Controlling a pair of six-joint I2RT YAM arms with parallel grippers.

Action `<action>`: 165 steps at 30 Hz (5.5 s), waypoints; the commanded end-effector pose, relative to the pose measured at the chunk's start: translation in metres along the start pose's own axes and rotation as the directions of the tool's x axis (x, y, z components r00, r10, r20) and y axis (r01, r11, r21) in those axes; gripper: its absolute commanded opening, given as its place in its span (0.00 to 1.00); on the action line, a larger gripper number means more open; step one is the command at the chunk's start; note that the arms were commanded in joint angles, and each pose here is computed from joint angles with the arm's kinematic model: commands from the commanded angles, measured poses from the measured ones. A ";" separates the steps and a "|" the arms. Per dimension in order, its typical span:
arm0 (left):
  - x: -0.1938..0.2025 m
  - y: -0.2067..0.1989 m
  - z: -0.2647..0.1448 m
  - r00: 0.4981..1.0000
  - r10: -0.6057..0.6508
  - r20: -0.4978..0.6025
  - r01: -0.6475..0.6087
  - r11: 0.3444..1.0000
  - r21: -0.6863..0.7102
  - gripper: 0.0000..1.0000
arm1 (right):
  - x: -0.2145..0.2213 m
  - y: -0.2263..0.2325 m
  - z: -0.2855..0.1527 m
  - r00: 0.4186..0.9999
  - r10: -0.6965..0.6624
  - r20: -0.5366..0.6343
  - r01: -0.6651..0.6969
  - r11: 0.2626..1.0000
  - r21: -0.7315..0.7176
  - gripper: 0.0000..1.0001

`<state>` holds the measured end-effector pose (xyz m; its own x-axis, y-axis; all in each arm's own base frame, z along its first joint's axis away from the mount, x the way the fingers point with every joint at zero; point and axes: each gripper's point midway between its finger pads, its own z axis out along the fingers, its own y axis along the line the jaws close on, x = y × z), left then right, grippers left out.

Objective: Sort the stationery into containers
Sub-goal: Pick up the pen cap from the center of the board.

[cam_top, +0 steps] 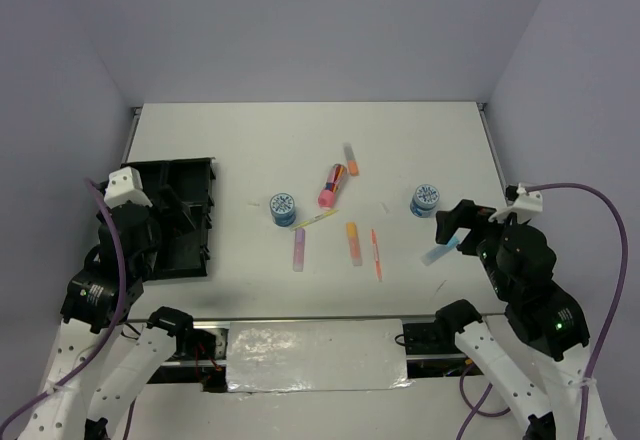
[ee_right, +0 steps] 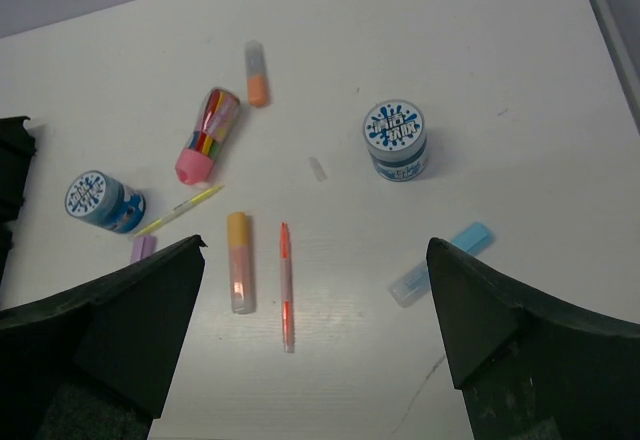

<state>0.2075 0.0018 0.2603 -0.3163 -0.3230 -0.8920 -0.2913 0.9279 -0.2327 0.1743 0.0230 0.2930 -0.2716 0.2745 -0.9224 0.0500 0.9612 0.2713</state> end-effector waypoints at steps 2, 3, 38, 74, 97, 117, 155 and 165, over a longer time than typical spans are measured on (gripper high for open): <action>-0.010 -0.002 -0.001 0.999 -0.027 0.046 0.027 1.000 0.008 0.99 | -0.006 0.001 0.000 1.000 -0.003 0.003 0.003 1.000 0.009 1.00; -0.010 -0.002 -0.001 0.999 -0.026 0.047 0.026 1.000 0.010 0.99 | -0.007 0.002 0.000 1.000 -0.005 0.006 0.005 1.000 0.001 1.00; 0.014 -0.032 0.023 0.994 0.067 -0.082 -0.058 0.993 0.105 0.99 | 0.047 0.043 0.039 0.987 -0.028 -0.161 -0.002 0.982 -0.187 1.00; 0.071 -0.120 0.148 0.743 -0.526 -0.414 0.403 0.845 -0.352 0.90 | 0.045 0.061 0.026 0.992 0.030 -0.126 -0.067 0.950 -0.305 1.00; 0.174 -0.103 0.228 0.712 -0.493 -0.500 0.154 0.804 -0.574 0.61 | 0.065 0.071 0.028 0.991 0.015 -0.135 -0.068 0.918 -0.391 1.00; 0.210 -0.094 0.233 0.680 -0.495 -0.541 0.105 0.796 -0.597 0.44 | 0.066 0.072 0.029 0.992 0.016 -0.123 -0.065 0.912 -0.404 1.00; 0.034 -0.264 -0.165 0.993 0.114 0.001 0.016 -0.143 0.990 0.00 | 0.046 0.216 -0.051 0.962 0.203 -0.185 -0.225 0.199 -0.954 0.82; 0.031 -0.280 -0.185 0.995 0.099 0.016 0.005 -0.211 0.978 0.00 | 0.057 0.256 -0.079 0.974 0.203 -0.098 -0.118 0.087 -0.989 0.62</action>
<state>0.1183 -0.3009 0.3369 -0.4217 -0.1654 -0.8915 0.9006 0.0377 -0.4330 0.0921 0.2844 0.2927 -0.4773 0.3374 -0.8114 -0.8578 0.0218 0.5136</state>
